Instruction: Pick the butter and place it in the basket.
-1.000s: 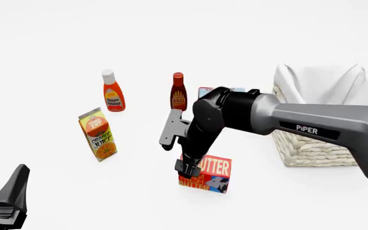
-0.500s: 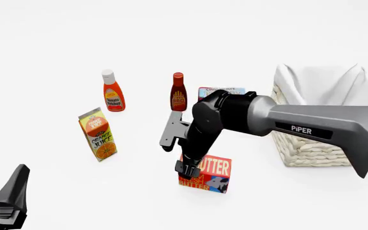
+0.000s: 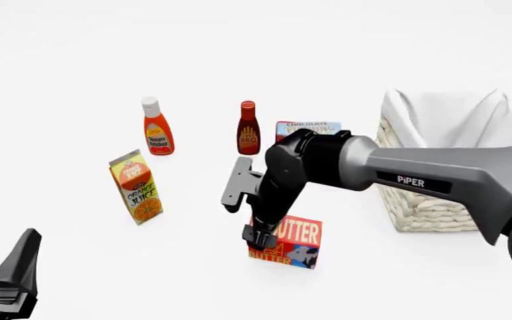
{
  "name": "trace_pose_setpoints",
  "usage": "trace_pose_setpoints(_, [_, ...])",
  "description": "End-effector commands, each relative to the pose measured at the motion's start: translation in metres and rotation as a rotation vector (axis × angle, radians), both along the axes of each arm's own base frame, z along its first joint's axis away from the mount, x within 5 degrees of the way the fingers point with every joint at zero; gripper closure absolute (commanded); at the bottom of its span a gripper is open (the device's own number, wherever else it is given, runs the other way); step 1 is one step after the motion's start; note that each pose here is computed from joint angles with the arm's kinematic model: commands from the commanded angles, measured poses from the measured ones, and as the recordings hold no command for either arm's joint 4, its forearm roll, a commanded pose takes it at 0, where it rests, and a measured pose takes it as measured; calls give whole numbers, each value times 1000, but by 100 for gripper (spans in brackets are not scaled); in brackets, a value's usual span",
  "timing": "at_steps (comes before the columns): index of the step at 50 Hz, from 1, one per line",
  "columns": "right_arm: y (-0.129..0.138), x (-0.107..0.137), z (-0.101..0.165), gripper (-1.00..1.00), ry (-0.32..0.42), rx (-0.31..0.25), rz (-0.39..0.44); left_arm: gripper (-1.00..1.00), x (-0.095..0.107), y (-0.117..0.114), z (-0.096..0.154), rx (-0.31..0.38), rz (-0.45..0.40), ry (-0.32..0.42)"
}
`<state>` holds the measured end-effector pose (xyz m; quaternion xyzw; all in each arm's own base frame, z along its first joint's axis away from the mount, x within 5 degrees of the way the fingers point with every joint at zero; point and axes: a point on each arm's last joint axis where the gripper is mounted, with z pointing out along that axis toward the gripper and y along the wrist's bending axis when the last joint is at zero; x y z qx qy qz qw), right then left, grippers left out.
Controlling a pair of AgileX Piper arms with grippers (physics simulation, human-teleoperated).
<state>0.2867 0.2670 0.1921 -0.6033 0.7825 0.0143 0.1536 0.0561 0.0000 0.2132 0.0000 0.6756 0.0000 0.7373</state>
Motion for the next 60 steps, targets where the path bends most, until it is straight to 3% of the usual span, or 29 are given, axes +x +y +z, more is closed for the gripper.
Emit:
trace_pose_setpoints(1, [2, 2, -3, -100, -1, 2, -4, -100, 0, 0, 0, 0, 0, 0])
trace_pose_setpoints(10, [3, 1, -3, -100, -2, 7, -5, -100, 0, 0, 0, 0, 0, 0])
trace_pose_setpoints(12, [10, -10, 3, -100, -22, 39, -2, -100, 0, 0, 0, 0, 0, 0])
trace_pose_setpoints(13, [13, -17, 7, 100, -37, 59, 9, -100, 0, 0, 0, 0, 0, 0])
trace_pose_setpoints(17, [18, -8, 17, 100, -72, 103, -14, -100, 0, 0, 0, 0, 0, 0])
trace_pose_setpoints(19, [23, -40, 25, 100, -75, 127, 31, -100, 0, 0, 0, 0, 0, 0])
trace_pose_setpoints(25, [23, -60, 40, 100, -101, 174, 60, -100, 0, 0, 0, 0, 0, 0])
trace_pose_setpoints(45, [15, -68, 87, 100, -179, 248, 91, -100, 0, 0, 0, 0, 0, 0])
trace_pose_setpoints(60, [1, -65, 124, 100, -275, 338, 73, -100, 0, 0, 0, 0, 0, 0])
